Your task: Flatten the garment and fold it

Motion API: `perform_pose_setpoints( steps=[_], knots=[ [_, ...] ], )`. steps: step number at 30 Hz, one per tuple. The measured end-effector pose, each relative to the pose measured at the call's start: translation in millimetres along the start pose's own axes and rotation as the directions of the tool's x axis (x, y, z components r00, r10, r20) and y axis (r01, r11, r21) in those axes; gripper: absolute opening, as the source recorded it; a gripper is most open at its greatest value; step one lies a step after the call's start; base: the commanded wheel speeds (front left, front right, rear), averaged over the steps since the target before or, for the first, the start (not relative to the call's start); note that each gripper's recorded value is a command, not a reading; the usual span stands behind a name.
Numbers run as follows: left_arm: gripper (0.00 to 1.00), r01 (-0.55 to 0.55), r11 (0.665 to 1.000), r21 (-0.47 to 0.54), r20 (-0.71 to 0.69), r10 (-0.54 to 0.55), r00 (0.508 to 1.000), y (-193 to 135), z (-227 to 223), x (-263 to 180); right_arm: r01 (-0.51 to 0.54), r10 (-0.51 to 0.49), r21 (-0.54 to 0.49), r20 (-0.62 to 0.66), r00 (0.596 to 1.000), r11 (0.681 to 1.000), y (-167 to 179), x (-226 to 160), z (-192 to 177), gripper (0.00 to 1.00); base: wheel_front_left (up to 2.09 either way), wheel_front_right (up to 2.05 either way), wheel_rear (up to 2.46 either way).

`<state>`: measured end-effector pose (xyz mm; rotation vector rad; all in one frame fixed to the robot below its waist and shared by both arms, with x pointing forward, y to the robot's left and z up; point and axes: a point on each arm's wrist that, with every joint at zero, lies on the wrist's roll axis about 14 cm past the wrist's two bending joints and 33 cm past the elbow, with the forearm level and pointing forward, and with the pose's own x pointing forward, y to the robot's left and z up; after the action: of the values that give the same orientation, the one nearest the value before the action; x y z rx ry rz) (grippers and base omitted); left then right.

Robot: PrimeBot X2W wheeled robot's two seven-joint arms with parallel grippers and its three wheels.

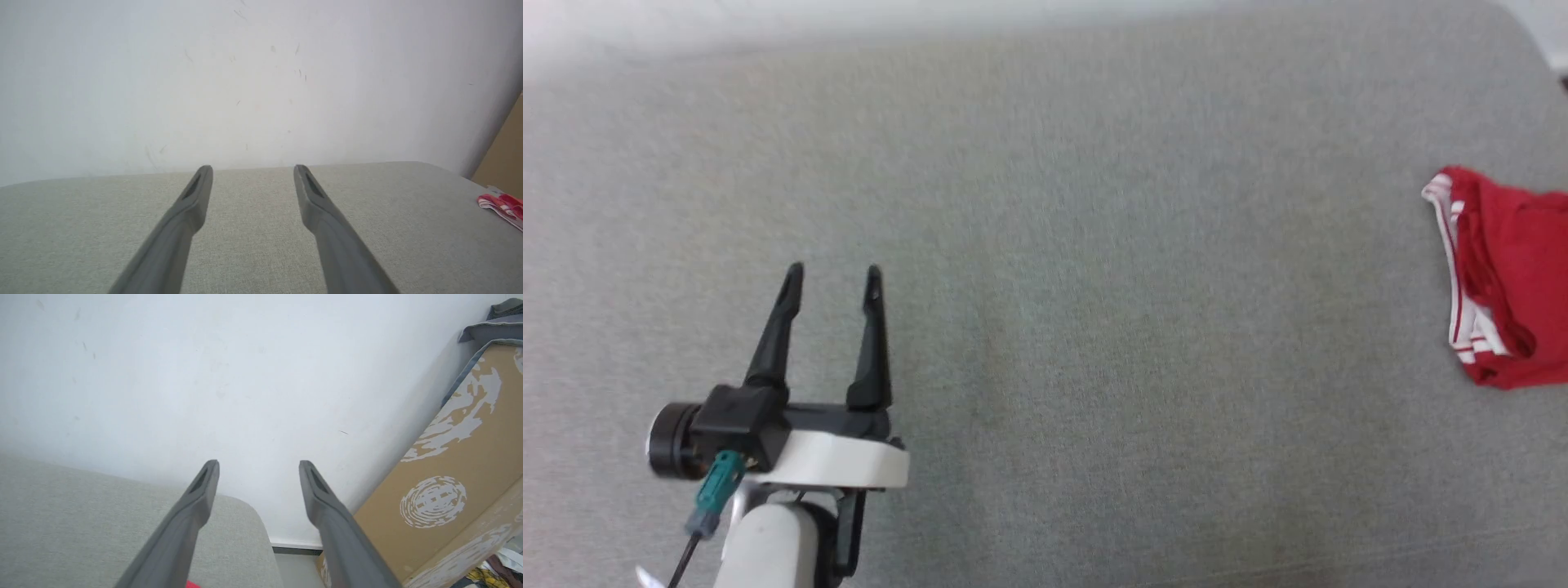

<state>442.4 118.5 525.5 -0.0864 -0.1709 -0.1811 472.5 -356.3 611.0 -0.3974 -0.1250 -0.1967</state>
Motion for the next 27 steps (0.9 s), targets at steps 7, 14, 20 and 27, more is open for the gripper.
perform_pose_setpoints(
  steps=[7, 14, 20, 27],
  knots=[
    [1.0, -0.064, 0.998, 0.023, 0.039, 0.063, 0.997, 17.2, 23.5, -18.9, -0.077, 0.037, 0.228, 0.175, 0.984, 0.971, 56.3, -41.2, 48.6, 1.0, 0.0, 0.0, 0.0],
    [1.0, -0.111, 0.993, 0.037, 0.021, 0.111, 0.994, 29.0, 23.3, -38.6, -0.129, 0.074, 0.386, 0.153, 0.985, 0.914, 107.4, -79.0, 37.6, 1.0, 0.0, 0.0, 0.0],
    [1.0, -0.124, 0.99, 0.061, -0.024, 0.125, 0.992, 30.6, 11.9, -54.0, -0.151, 0.134, 0.437, 0.07, 0.989, 0.887, 137.9, -108.2, 7.0, 1.0, 0.0, 0.0, 0.0],
    [1.0, -0.128, 0.989, 0.072, -0.058, 0.132, 0.99, 30.9, 3.2, -64.8, -0.206, 0.214, 0.466, 0.035, 0.976, 0.86, 168.1, -126.3, -7.0, 1.0, 0.0, 0.0, 0.0]
  ],
)
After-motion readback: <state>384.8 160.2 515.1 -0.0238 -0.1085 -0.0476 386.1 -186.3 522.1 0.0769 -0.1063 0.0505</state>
